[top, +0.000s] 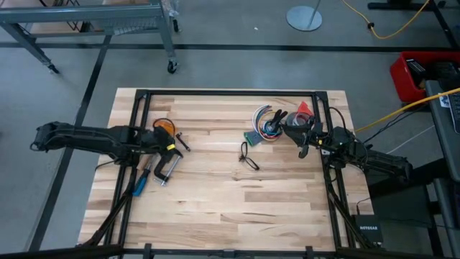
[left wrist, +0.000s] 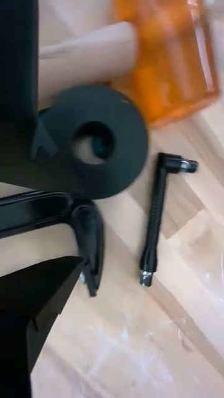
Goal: Coil cords
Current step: Uncoil the green wire from the black spool
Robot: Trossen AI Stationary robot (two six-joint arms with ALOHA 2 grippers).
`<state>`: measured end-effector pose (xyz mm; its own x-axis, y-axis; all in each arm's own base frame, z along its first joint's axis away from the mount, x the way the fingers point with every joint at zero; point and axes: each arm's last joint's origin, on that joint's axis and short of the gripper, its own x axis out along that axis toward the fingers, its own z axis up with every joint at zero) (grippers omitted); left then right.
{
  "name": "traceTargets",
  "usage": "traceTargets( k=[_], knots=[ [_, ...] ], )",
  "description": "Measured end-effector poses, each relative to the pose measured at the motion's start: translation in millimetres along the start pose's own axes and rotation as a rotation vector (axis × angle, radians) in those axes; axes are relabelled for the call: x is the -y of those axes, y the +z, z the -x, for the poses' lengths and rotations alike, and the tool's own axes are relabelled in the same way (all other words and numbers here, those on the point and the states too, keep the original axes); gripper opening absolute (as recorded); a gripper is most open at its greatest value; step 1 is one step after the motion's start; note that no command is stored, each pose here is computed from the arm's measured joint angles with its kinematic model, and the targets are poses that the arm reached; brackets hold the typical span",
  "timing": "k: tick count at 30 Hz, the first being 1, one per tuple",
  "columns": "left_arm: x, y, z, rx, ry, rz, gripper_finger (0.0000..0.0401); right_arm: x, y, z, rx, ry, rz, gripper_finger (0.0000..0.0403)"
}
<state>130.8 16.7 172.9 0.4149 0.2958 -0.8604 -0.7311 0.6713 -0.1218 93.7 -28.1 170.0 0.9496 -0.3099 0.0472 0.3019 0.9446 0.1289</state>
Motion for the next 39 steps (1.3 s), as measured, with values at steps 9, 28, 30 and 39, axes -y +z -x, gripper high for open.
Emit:
traceTargets(
  k=[9, 28, 30, 39],
  knots=[
    [10.6, 3.1, -23.1, -0.055, 0.073, -0.111, 0.0156, 0.0, 0.1, 0.0, 0.001, 0.000, 0.000, 0.0122],
    [21.5, 39.3, 19.6, -0.019, 0.221, -0.207, 0.0155, 0.0, 0.1, 0.0, 0.001, 0.000, 0.000, 0.0122],
    [19.2, 39.6, 25.2, -0.047, 0.259, -0.225, 0.0155, 0.0, 0.0, 0.0, 0.000, 0.000, 0.000, 0.0122],
    [17.5, 37.4, 26.5, -0.110, 0.266, -0.334, 0.0155, 0.0, 0.0, 0.0, 0.000, 0.001, 0.000, 0.0122]
  ],
)
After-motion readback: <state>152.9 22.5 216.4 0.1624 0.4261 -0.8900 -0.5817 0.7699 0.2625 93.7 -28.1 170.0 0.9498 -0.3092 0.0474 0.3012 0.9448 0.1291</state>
